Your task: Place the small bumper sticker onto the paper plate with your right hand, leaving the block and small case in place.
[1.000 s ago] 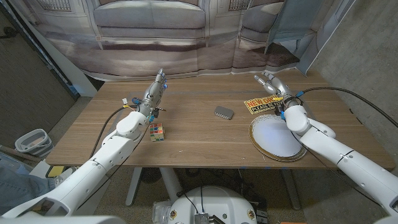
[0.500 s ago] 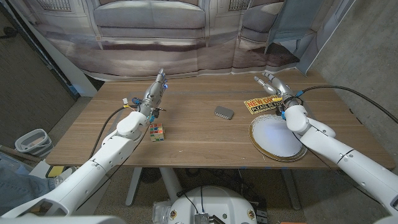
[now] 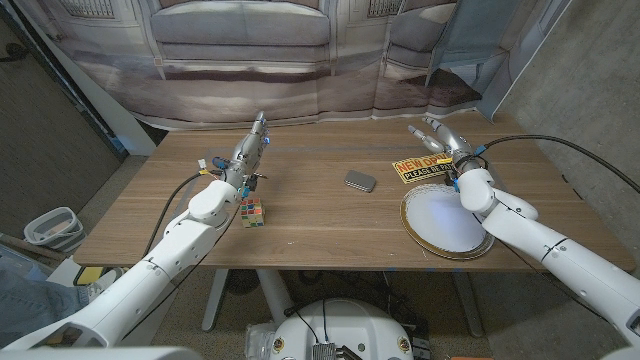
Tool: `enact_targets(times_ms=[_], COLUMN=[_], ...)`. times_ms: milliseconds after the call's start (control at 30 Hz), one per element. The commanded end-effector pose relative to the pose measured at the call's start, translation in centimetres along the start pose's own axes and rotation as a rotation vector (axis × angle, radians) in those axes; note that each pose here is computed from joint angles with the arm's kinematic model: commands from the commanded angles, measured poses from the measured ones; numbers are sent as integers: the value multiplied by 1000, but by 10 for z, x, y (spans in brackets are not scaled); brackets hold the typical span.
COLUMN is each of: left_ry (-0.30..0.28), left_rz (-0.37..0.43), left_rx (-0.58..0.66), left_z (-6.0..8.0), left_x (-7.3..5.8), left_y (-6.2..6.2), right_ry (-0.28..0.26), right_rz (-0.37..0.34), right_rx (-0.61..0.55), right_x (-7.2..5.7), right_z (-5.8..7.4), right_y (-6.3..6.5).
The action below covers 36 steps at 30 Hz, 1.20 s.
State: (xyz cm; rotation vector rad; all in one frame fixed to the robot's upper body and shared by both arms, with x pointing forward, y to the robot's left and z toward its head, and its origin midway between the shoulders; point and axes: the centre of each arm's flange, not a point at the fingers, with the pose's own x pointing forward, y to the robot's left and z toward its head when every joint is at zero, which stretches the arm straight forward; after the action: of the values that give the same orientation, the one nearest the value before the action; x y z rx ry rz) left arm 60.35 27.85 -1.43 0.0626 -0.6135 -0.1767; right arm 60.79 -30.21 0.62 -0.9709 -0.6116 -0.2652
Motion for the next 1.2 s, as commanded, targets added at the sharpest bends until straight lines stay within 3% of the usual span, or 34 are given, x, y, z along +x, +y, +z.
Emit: enact_targets(times_ms=[33,533,1200], left_ry=[0,-15,-20], left_rz=[5,-7,2], left_rx=[8,7,3], left_z=[4,8,7], left_x=[-2,1,-9], left_y=[3,4,5], right_ry=[4,9,24], right_rz=[-9,-21,2], right_rx=[-65,-151,-218], right_x=[4,0,-2], right_z=[-1,0,1], right_y=[1,2,5])
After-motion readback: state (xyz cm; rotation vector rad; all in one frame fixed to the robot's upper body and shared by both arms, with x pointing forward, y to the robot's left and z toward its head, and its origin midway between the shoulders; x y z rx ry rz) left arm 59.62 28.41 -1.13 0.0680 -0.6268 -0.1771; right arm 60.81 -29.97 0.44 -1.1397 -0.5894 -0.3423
